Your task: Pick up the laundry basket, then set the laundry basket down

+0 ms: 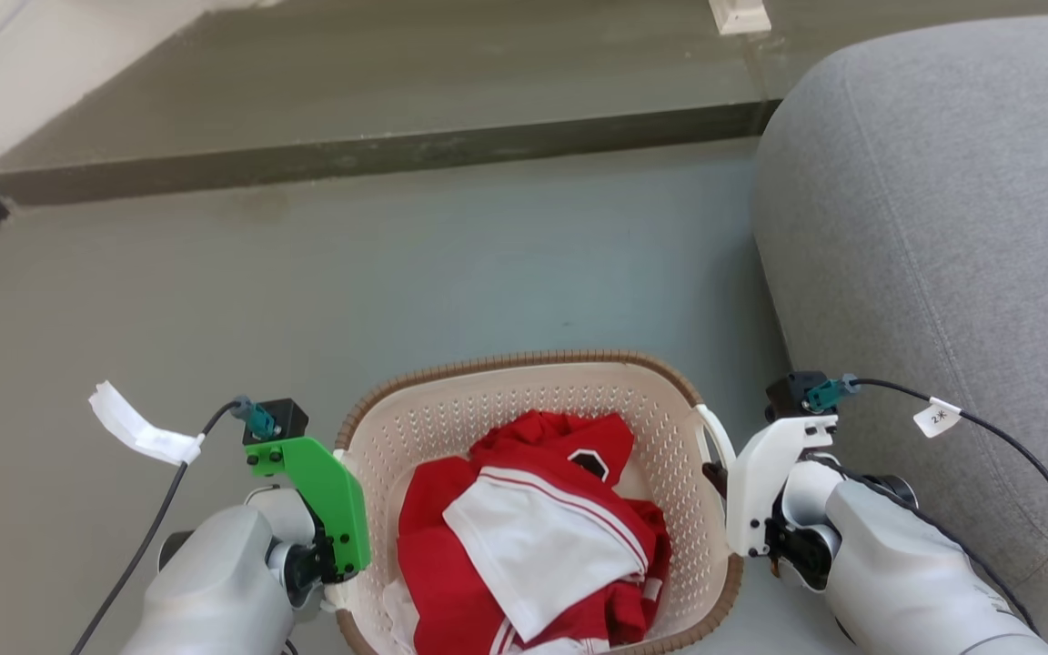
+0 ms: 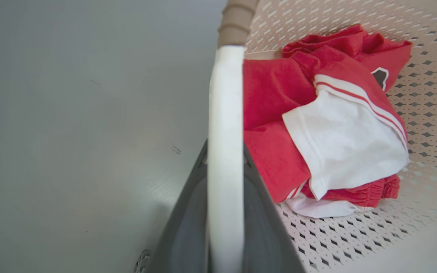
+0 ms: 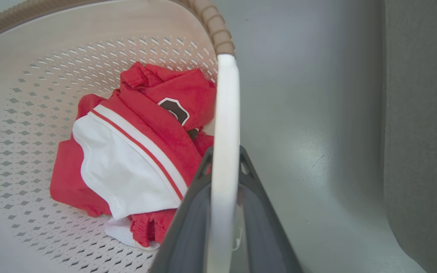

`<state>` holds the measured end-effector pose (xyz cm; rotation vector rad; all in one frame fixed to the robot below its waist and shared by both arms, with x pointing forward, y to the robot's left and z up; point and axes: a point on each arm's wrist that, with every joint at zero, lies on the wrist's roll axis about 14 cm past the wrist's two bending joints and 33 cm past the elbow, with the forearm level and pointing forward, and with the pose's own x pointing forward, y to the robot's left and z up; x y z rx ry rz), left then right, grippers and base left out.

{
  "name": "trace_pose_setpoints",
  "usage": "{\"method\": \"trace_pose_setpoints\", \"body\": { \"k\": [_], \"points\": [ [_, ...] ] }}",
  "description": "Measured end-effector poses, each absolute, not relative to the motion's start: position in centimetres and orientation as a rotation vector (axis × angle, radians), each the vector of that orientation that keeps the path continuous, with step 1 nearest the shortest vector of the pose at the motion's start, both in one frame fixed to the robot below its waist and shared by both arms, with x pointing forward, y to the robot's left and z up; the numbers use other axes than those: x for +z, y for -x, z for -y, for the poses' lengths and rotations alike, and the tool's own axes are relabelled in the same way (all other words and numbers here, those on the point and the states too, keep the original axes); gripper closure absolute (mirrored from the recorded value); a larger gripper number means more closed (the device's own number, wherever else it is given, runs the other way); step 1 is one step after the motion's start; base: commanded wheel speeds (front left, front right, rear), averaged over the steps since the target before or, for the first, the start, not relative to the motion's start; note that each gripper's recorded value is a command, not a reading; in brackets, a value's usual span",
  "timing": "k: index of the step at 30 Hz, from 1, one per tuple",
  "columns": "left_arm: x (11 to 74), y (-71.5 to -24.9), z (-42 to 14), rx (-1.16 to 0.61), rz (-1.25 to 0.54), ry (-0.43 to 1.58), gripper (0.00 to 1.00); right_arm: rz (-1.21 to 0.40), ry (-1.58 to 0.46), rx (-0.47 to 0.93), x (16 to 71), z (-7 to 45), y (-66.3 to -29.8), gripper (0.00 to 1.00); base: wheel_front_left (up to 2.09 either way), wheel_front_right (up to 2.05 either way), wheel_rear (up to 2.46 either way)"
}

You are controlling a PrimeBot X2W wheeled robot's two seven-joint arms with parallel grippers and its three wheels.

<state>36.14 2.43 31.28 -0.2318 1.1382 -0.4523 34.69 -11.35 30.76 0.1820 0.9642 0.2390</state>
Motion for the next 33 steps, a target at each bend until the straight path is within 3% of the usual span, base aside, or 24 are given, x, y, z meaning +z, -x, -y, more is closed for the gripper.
{"method": "trace_pose_setpoints", "body": {
  "k": [33],
  "points": [
    [33.3, -33.0, -2.6, -0.450, -1.175, 0.240, 1.00, -0.967, -0.235, 0.234, 33.1, 11.2, -31.9, 1.00, 0.00, 0.00, 0.00]
  ]
}}
